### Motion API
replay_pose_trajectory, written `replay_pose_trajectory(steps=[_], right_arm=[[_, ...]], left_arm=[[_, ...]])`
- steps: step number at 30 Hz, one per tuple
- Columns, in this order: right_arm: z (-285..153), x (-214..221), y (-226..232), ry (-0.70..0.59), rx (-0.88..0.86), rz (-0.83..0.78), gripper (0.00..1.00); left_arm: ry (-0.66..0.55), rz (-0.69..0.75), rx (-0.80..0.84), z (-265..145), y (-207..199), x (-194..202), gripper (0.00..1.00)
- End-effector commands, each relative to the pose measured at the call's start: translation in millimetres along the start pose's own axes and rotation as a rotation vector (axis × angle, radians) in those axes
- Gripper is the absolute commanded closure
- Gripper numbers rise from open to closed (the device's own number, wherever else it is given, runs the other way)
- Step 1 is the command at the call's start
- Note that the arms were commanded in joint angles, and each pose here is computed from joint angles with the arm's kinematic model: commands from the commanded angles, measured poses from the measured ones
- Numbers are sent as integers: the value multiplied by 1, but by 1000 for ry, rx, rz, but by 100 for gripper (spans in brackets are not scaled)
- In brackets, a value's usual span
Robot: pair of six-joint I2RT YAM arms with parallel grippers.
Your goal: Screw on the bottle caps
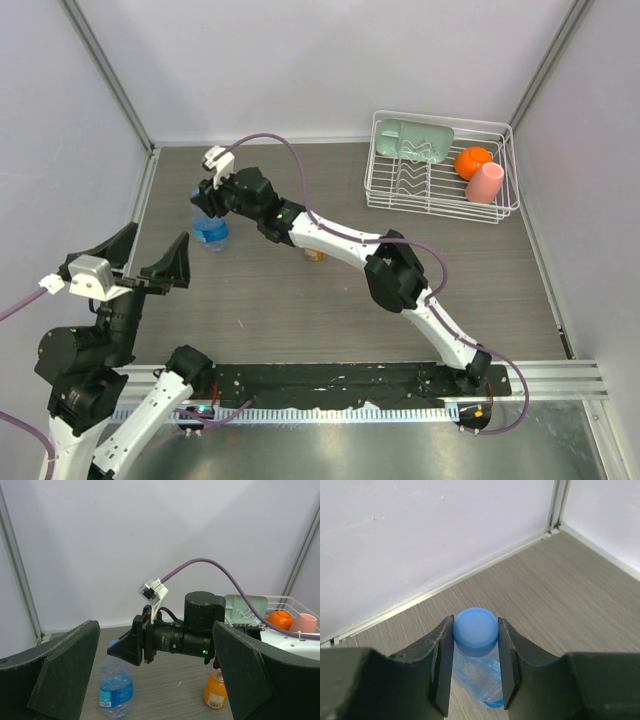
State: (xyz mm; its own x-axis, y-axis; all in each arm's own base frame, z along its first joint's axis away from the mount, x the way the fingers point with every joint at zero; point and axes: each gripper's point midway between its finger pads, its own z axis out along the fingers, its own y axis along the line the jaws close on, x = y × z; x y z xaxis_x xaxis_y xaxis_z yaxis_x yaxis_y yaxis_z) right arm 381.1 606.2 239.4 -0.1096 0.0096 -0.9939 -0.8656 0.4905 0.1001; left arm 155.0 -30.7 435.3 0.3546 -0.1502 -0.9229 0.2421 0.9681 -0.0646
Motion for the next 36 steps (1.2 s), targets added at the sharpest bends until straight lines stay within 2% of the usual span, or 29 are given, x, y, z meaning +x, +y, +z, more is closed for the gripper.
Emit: replay_pose_trajectory(steps=[1,6,14,20,24,36], right_arm=[[-2,-65,31,-195,-52,-57,99],[-2,-33,39,-98,-69,-76,94],[-4,-17,43,-19,-79,-121,81],[-5,-12,42,4,-74,-116,61],[-6,-12,41,10,-70,-114,43],[-6,-21,43,5,-78,-120,35]], left_arm=[[15,-28,-21,4,1,-1,0],[30,-29,-28,6,1,4,0],[22,-37,-26,8,0,2,0],[19,-37,-27,8,1,1,0],[16,-38,-27,7,1,0,0],[6,-32,-15,5,0,-3,0]])
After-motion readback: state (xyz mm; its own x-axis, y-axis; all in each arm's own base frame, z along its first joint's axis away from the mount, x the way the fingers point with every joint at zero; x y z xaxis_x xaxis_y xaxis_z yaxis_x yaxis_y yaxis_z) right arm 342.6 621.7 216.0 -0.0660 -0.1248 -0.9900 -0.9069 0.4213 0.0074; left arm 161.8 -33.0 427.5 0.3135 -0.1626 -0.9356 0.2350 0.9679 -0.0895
